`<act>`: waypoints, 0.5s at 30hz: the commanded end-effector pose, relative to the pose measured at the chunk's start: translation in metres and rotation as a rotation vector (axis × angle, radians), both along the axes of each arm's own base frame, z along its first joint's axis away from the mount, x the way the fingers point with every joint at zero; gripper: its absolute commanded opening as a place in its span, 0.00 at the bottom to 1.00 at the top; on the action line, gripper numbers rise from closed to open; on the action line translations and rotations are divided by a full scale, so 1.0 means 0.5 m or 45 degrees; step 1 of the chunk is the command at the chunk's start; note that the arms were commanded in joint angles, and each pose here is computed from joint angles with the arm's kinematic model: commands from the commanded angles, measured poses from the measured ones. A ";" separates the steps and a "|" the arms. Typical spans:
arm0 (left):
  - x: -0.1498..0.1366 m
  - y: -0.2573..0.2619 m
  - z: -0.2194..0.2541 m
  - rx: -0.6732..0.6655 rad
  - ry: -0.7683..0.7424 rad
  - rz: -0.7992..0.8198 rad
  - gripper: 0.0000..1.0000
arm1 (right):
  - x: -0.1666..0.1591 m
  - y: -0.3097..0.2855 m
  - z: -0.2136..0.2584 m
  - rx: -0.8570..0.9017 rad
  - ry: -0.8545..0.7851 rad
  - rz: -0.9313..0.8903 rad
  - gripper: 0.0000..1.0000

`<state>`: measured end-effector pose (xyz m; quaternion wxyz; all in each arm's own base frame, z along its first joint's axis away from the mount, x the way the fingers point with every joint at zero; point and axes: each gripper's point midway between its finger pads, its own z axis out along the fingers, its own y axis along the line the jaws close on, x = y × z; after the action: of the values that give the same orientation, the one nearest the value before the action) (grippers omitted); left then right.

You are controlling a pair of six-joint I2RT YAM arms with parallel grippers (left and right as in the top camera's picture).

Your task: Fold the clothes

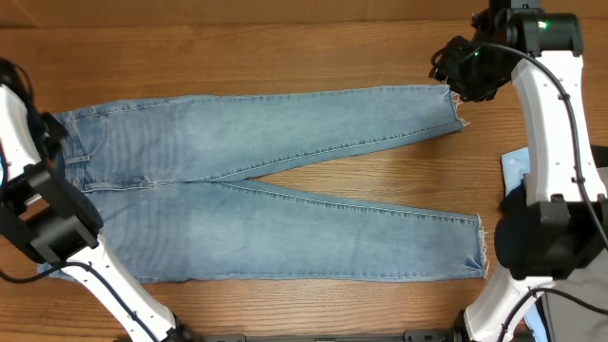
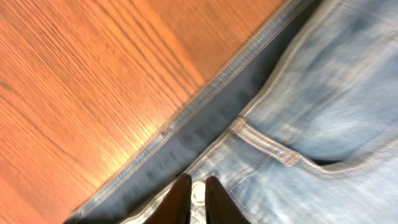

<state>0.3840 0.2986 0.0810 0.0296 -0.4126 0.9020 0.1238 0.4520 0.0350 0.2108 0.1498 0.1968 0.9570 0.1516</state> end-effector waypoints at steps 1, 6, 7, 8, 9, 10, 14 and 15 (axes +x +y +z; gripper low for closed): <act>0.069 -0.046 0.120 -0.118 -0.260 -0.098 0.15 | 0.014 -0.013 -0.082 -0.021 0.126 -0.046 0.43; 0.052 -0.104 0.280 -0.105 -0.389 -0.175 0.31 | 0.017 -0.013 -0.076 -0.016 0.111 -0.046 0.51; 0.030 -0.119 0.327 -0.086 -0.417 -0.180 0.34 | 0.007 -0.013 -0.063 -0.017 0.110 -0.047 0.54; 0.018 -0.126 0.349 -0.076 -0.433 -0.177 0.35 | -0.001 -0.014 -0.051 -0.019 0.105 -0.048 0.55; 0.000 -0.137 0.381 -0.062 -0.458 -0.169 0.36 | -0.009 -0.017 -0.035 -0.027 0.094 -0.051 0.56; -0.013 -0.141 0.401 -0.051 -0.475 -0.159 0.36 | -0.016 -0.020 -0.020 -0.038 0.080 -0.055 0.57; -0.086 -0.165 0.541 0.045 -0.673 -0.150 0.47 | -0.073 -0.029 0.100 -0.073 -0.064 -0.073 0.60; -0.113 -0.173 0.581 0.084 -0.729 -0.148 0.51 | -0.096 -0.028 0.139 -0.072 -0.116 -0.074 0.61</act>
<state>0.3604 0.2236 0.3068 0.2199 -0.3761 0.8997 0.0281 0.4301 0.0268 0.2049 0.1136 0.2195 0.9612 0.1228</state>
